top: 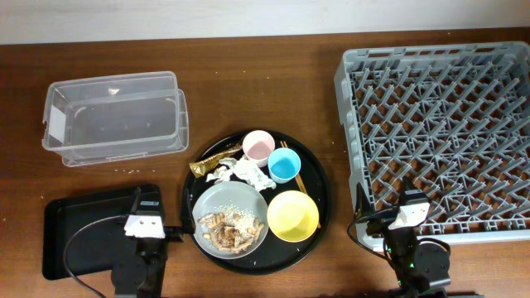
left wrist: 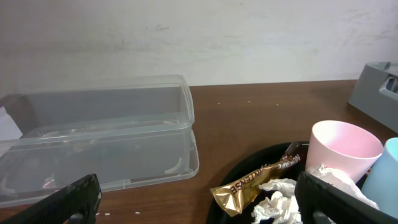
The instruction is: Sort waste into correct bins and load items into the dishwasher rack
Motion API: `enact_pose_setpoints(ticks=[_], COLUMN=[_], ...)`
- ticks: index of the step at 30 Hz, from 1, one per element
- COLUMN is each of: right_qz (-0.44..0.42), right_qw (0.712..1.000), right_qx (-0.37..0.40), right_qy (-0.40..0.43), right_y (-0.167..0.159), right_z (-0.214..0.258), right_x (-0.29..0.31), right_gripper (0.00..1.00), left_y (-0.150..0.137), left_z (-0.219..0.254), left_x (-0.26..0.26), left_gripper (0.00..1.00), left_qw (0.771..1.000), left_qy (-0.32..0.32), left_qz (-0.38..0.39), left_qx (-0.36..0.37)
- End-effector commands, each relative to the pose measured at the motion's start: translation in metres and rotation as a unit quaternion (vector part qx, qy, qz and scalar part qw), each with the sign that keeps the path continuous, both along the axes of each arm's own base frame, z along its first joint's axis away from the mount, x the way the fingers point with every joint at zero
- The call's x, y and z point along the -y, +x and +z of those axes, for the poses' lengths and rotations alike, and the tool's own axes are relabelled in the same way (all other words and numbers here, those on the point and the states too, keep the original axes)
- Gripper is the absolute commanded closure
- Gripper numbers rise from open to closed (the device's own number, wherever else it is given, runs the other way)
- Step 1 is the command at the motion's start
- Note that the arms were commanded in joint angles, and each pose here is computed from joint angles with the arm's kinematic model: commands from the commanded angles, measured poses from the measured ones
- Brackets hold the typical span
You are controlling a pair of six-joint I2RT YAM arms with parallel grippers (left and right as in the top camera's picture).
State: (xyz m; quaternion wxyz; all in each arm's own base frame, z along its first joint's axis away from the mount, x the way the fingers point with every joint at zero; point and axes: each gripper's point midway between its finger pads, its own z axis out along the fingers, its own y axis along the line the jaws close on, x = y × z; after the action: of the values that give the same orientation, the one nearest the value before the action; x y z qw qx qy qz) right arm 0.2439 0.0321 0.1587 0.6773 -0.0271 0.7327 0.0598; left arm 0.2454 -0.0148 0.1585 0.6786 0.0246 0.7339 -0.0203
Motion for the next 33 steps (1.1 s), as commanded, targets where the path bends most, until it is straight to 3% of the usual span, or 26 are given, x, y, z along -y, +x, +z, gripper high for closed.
enact_pose_setpoints(ticks=[1,33], right_qz=[-0.01,-0.01], right_qw=[1.0,1.0], right_qx=[-0.002,-0.002], right_qy=[0.001,0.001], right_y=[0.0006,0.0006], right_z=[-0.0034,-0.0034], right_x=[0.0038,0.0038], right_gripper=[0.02,0.02], left_y=[0.0002,0.0], left_z=[-0.0026,-0.0026], left_x=[-0.0024,0.0018], left_gripper=[0.01,0.01], left_qw=[1.0,1.0], left_qy=[0.006,0.006], left_qz=[0.005,-0.003], left_qx=[-0.001,-0.001])
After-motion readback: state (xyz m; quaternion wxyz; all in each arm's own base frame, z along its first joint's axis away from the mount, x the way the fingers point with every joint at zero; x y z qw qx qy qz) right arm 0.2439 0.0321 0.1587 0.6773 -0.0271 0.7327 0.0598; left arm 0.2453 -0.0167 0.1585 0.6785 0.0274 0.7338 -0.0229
